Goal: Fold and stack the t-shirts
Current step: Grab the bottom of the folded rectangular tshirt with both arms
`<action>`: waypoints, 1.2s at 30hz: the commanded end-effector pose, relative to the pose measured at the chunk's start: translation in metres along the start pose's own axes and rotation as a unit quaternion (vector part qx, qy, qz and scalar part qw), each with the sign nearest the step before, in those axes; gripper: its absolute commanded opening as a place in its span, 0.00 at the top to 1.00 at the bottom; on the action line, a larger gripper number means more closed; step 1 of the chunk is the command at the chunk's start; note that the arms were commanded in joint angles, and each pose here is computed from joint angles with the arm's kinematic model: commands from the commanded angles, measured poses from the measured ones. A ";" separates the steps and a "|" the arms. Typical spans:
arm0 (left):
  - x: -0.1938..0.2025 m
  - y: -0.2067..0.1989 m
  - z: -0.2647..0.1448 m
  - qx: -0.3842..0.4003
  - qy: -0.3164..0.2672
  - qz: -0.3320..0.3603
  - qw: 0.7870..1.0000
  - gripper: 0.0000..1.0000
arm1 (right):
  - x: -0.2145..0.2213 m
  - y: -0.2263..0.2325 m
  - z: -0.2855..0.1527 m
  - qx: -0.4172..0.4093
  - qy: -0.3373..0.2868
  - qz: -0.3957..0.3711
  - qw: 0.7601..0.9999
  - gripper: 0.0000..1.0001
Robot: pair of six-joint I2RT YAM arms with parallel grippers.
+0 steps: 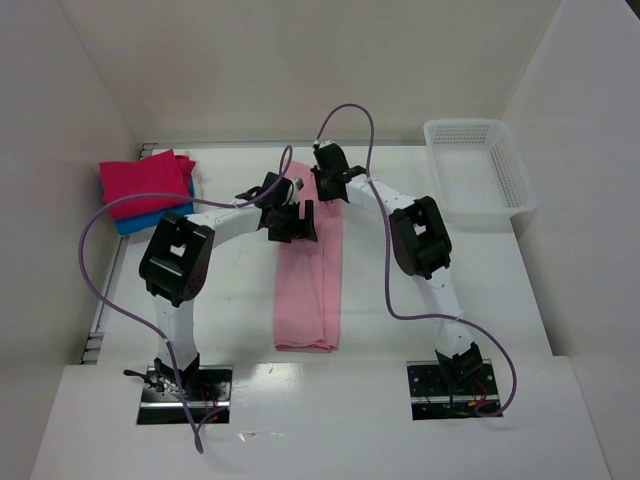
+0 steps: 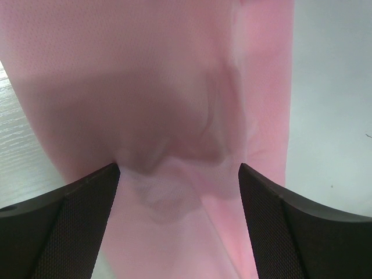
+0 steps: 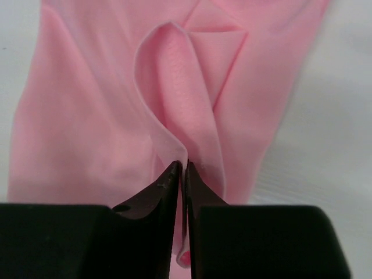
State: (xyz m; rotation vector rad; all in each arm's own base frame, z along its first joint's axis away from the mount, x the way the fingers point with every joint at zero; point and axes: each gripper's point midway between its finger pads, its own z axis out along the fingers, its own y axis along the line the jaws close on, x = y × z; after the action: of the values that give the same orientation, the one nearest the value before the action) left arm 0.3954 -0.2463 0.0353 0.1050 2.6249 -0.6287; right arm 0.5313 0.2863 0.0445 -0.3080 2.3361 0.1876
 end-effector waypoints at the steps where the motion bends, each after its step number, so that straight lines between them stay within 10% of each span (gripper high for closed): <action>1: 0.027 0.018 0.017 -0.023 0.043 -0.009 0.999 0.08 | -0.014 -0.021 -0.007 0.063 -0.022 0.015 0.998 0.86; 12: 0.036 0.024 0.023 -0.029 0.055 -0.012 0.998 0.08 | 0.007 -0.060 -0.016 0.098 -0.011 0.058 0.993 0.87; 26: 0.036 0.023 0.023 -0.024 0.057 -0.008 0.998 0.08 | -0.062 -0.065 -0.063 0.074 -0.088 0.083 0.990 0.56; 36: 0.001 0.002 -0.017 -0.016 0.010 0.027 0.999 0.06 | -0.088 -0.055 -0.099 0.043 -0.109 0.093 0.989 0.70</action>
State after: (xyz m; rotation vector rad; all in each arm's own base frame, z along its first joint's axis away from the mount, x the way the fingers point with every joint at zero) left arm 0.3976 -0.2474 0.0379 0.1228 2.6169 -0.6301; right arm 0.5396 0.2248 0.1185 -0.0482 2.2332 0.1367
